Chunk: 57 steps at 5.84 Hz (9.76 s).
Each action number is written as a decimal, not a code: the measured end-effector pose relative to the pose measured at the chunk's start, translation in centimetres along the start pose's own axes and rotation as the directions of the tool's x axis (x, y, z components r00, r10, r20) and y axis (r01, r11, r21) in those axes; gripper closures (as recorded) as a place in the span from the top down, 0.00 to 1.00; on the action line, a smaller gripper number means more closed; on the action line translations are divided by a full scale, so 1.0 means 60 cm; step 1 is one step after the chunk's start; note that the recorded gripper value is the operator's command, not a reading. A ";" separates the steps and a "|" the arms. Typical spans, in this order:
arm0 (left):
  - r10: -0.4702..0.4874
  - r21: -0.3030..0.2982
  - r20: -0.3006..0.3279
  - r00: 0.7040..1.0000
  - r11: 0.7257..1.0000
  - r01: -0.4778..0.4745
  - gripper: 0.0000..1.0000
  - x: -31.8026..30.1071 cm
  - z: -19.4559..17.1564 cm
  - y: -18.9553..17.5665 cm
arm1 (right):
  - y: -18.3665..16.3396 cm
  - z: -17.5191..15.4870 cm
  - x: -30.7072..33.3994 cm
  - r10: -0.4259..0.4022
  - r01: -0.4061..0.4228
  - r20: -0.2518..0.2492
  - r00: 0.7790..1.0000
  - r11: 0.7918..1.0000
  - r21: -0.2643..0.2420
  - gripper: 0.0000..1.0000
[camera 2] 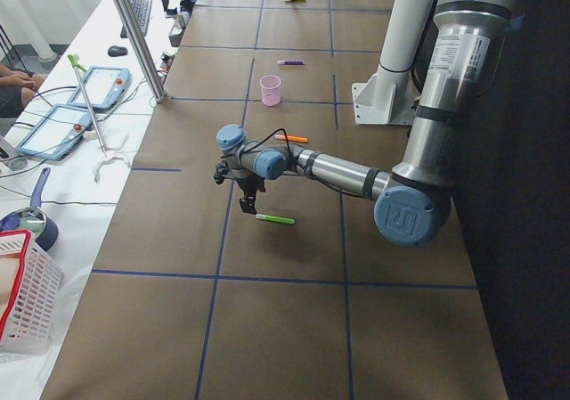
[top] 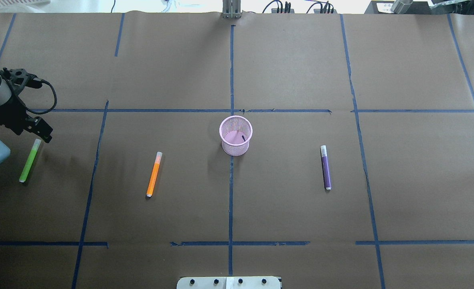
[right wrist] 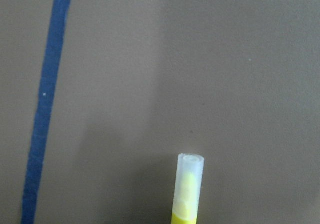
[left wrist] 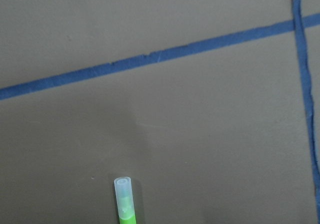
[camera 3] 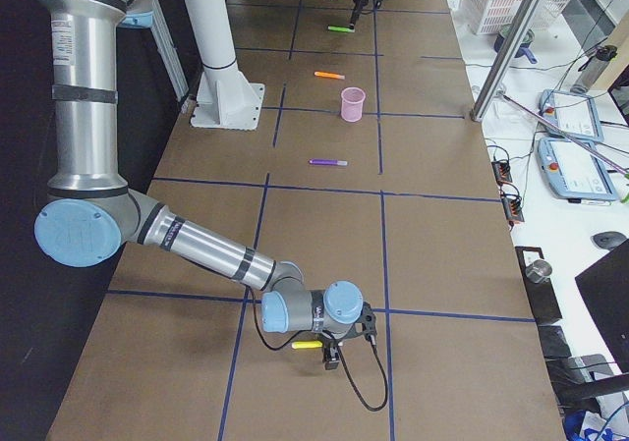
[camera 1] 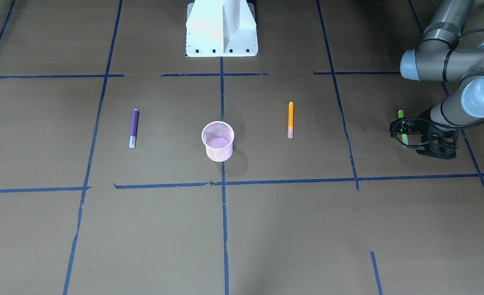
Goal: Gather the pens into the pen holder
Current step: 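Lower the left gripper over the green highlighter and close on it, then lift the green highlighter with the left gripper toward the cup, then lower the green highlighter into the cup and open the left gripper, then move the left gripper back and down onto the orange highlighter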
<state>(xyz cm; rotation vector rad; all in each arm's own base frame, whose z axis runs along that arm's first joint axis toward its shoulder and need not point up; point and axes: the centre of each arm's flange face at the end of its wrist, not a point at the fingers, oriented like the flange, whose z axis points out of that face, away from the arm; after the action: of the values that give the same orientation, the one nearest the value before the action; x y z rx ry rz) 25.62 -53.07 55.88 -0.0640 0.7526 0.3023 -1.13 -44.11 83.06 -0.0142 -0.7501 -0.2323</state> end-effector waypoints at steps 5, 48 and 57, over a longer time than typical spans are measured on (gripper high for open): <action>0.006 -0.014 0.001 1.000 1.000 -0.006 0.98 -0.031 0.054 0.004 | 0.000 0.000 0.000 0.000 0.000 0.000 1.000 1.000 0.000 1.00; -0.071 0.235 -0.389 0.918 0.956 0.174 1.00 0.594 -0.319 -0.174 | 0.005 -0.002 -0.002 -0.003 0.003 -0.004 1.000 1.000 0.002 0.07; 0.007 0.054 -0.046 0.999 0.999 -0.004 1.00 0.517 -0.154 -0.098 | -0.140 -0.292 -0.228 -0.209 0.243 -0.134 0.969 0.907 0.343 0.00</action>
<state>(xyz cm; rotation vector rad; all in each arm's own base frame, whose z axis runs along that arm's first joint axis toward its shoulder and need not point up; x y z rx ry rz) 42.59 -52.56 27.72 -0.0177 0.8064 0.2861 -0.79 -51.16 60.35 0.4304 -0.6905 -0.3126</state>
